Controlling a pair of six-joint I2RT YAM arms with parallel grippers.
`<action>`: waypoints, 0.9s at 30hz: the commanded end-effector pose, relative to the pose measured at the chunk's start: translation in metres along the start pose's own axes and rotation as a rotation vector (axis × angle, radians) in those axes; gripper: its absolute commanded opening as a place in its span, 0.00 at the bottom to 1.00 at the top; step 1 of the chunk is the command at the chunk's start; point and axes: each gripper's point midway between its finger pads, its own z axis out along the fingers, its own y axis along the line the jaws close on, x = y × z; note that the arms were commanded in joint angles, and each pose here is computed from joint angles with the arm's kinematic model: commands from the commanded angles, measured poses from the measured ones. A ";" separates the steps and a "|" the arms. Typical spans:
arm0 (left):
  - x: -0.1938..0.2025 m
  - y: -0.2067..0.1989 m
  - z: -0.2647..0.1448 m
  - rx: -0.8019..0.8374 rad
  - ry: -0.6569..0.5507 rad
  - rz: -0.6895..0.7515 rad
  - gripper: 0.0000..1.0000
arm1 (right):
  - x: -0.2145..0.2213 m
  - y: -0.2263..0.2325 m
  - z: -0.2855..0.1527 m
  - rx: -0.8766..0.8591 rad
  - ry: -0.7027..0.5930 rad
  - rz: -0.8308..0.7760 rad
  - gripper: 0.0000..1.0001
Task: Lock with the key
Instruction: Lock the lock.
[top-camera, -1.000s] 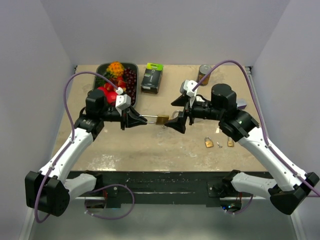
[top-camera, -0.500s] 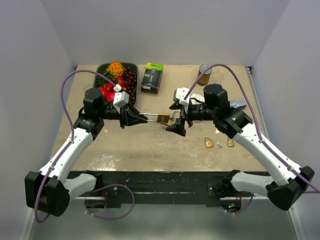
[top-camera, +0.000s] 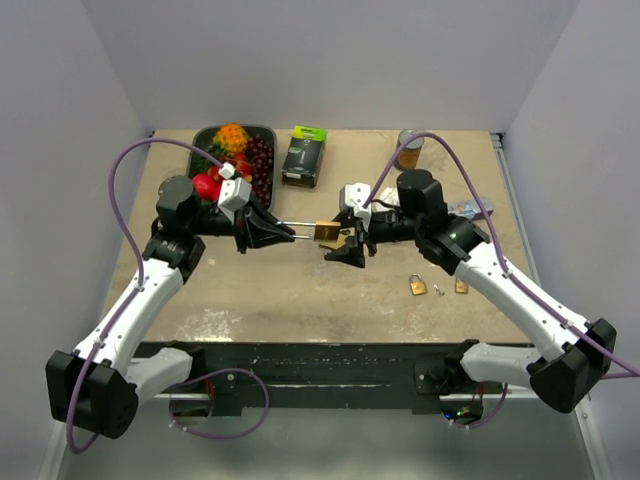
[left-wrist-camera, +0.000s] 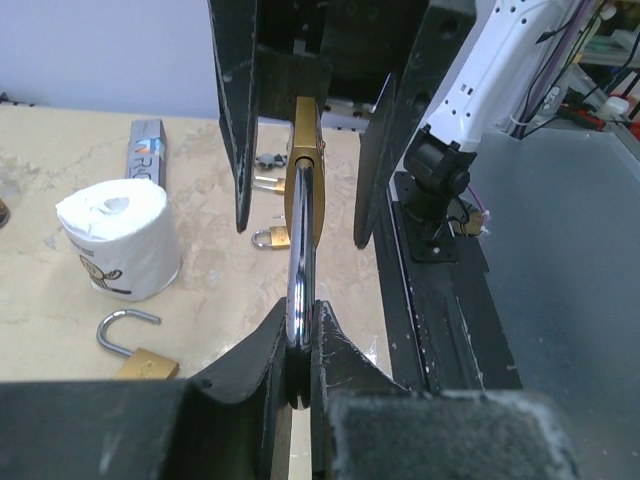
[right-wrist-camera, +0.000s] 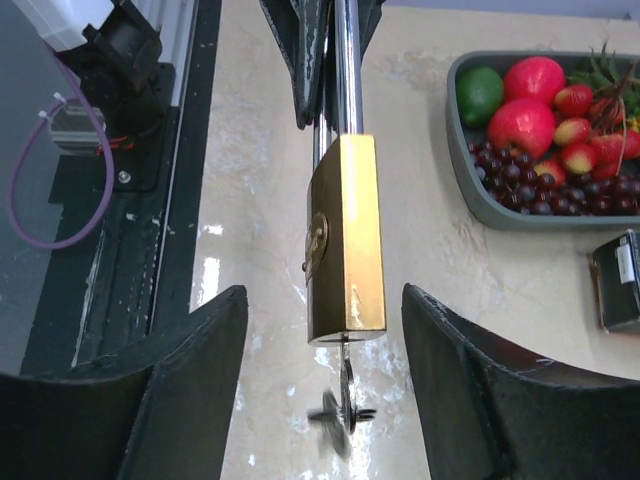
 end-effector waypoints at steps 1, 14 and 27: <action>-0.037 -0.017 0.000 0.034 -0.064 0.135 0.00 | -0.027 0.005 0.000 -0.016 -0.130 -0.043 0.63; -0.039 -0.019 0.001 0.036 -0.081 0.144 0.00 | -0.045 0.011 0.003 -0.036 -0.185 -0.013 0.48; -0.035 -0.019 0.001 0.033 -0.090 0.141 0.00 | -0.058 0.019 0.008 -0.079 -0.198 -0.012 0.26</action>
